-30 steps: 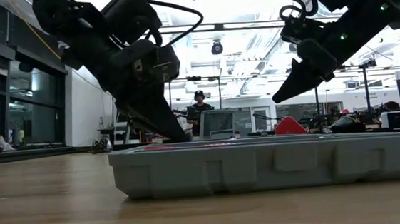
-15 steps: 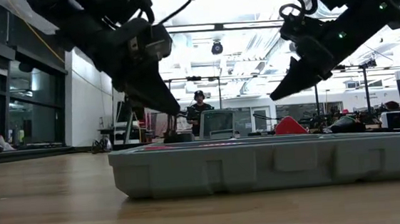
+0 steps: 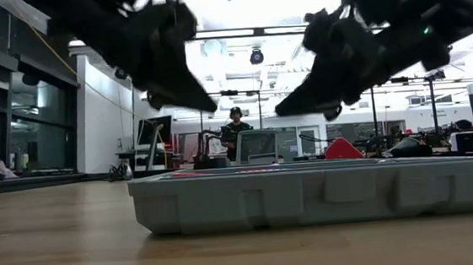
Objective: Prefit tool cases
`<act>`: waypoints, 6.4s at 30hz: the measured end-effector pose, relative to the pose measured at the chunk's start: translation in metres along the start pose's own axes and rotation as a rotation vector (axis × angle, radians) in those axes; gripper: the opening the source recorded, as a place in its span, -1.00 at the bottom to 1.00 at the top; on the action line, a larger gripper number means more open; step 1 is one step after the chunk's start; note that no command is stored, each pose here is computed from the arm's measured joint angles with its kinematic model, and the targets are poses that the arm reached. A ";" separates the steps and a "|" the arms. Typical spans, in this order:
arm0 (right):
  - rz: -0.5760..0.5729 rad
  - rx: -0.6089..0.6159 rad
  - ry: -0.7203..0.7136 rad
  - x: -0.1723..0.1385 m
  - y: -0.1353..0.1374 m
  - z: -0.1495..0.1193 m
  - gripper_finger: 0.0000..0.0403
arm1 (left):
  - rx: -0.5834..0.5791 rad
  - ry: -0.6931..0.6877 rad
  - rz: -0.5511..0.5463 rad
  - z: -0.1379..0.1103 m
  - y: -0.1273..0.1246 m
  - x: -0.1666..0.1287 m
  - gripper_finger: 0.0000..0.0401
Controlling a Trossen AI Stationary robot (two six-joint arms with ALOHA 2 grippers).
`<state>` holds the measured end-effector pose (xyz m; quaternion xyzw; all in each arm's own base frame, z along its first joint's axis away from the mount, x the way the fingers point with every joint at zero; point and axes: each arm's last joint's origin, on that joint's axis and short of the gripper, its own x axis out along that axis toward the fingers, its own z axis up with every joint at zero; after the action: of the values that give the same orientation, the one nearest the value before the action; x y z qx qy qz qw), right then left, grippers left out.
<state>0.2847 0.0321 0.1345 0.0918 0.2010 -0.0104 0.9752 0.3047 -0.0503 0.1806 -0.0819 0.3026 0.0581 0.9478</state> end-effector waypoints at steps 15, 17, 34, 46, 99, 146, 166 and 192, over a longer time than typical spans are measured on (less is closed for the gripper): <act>0.067 -0.142 0.179 0.071 0.016 0.026 -1.00 | 0.220 -0.285 0.003 0.024 -0.035 -0.037 -0.76; 0.065 -0.156 0.201 0.072 0.017 0.030 -1.00 | 0.240 -0.307 0.008 0.025 -0.036 -0.044 -0.76; 0.064 -0.161 0.196 0.073 0.017 0.033 -1.00 | -0.001 -0.382 0.025 -0.033 -0.007 -0.052 -0.76; 0.067 -0.142 0.170 0.074 0.017 0.035 -1.00 | 0.005 -0.383 0.008 -0.032 -0.007 -0.053 -0.76; -0.009 -0.003 0.217 0.098 -0.012 0.005 -1.00 | 0.003 -0.383 0.031 -0.033 -0.006 -0.053 -0.76; -0.088 -0.031 0.251 0.093 -0.022 0.008 -1.00 | -0.129 0.133 0.056 -0.052 0.035 0.054 -0.99; -0.089 -0.031 0.261 0.093 -0.022 0.007 -1.00 | -0.130 0.114 0.048 -0.050 0.034 0.054 -0.98; -0.081 -0.031 0.237 0.091 -0.021 0.011 -1.00 | 0.088 -0.175 0.035 0.001 -0.016 -0.031 -0.98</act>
<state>0.3717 0.0108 0.1052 0.0692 0.3184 -0.0360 0.9447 0.2822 -0.0673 0.2014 -0.0294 0.2225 0.0683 0.9721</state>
